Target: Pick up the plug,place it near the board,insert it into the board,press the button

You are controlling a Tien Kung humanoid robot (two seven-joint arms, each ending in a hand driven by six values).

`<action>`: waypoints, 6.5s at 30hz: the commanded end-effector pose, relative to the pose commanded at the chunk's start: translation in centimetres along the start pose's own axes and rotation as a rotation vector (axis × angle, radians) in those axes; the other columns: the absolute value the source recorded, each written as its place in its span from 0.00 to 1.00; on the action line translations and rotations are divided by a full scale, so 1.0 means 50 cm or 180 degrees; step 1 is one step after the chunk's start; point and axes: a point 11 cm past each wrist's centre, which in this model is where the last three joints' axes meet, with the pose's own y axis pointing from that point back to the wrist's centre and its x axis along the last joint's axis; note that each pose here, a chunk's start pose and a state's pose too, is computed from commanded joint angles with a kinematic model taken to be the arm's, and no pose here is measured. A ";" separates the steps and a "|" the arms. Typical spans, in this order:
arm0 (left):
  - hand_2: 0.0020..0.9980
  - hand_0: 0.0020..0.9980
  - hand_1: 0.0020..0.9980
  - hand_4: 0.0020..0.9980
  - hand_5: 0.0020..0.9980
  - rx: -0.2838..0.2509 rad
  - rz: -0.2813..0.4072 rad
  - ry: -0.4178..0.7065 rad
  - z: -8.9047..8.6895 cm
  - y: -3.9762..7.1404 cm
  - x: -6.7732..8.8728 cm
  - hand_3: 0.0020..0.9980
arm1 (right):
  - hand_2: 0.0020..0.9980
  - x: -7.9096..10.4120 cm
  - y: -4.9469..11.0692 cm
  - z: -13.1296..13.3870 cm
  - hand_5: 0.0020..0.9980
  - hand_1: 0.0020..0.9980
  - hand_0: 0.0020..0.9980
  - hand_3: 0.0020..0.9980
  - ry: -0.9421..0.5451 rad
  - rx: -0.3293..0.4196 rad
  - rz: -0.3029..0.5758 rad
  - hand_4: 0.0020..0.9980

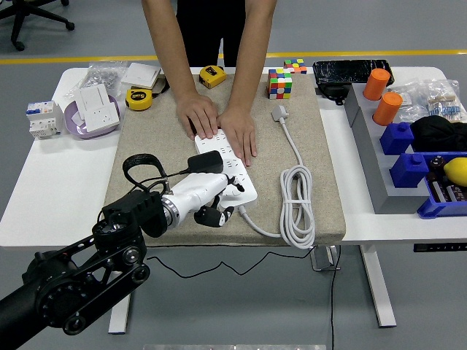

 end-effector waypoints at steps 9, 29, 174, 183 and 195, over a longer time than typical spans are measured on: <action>0.15 0.15 0.02 0.47 0.01 0.0178 -0.0097 -0.0058 -0.022 -0.014 -0.013 0.79 | 0.72 -0.002 0.000 0.002 0.53 0.75 0.89 0.67 0.0018 -0.0005 -0.0009 0.96; 0.15 0.15 0.02 0.50 0.00 0.0137 -0.0008 -0.0038 -0.008 -0.027 -0.009 0.85 | 0.72 0.001 0.000 -0.001 0.55 0.75 0.89 0.67 0.0023 0.0005 0.0001 0.97; 0.14 0.12 0.00 0.58 0.00 -0.0147 0.0070 -0.0097 -0.020 -0.037 -0.003 0.88 | 0.71 0.002 0.000 -0.004 0.57 0.75 0.89 0.68 0.0008 0.0007 0.0011 0.98; 0.14 0.12 0.00 0.58 0.00 -0.0057 -0.0009 -0.0141 -0.027 -0.036 -0.005 0.86 | 0.71 0.003 0.000 -0.005 0.57 0.75 0.89 0.68 0.0004 0.0012 0.0014 0.98; 0.14 0.12 0.00 0.57 0.00 0.0003 -0.0077 -0.0168 -0.034 -0.035 -0.014 0.81 | 0.71 0.002 0.000 -0.003 0.57 0.75 0.89 0.68 0.0005 0.0009 0.0012 0.98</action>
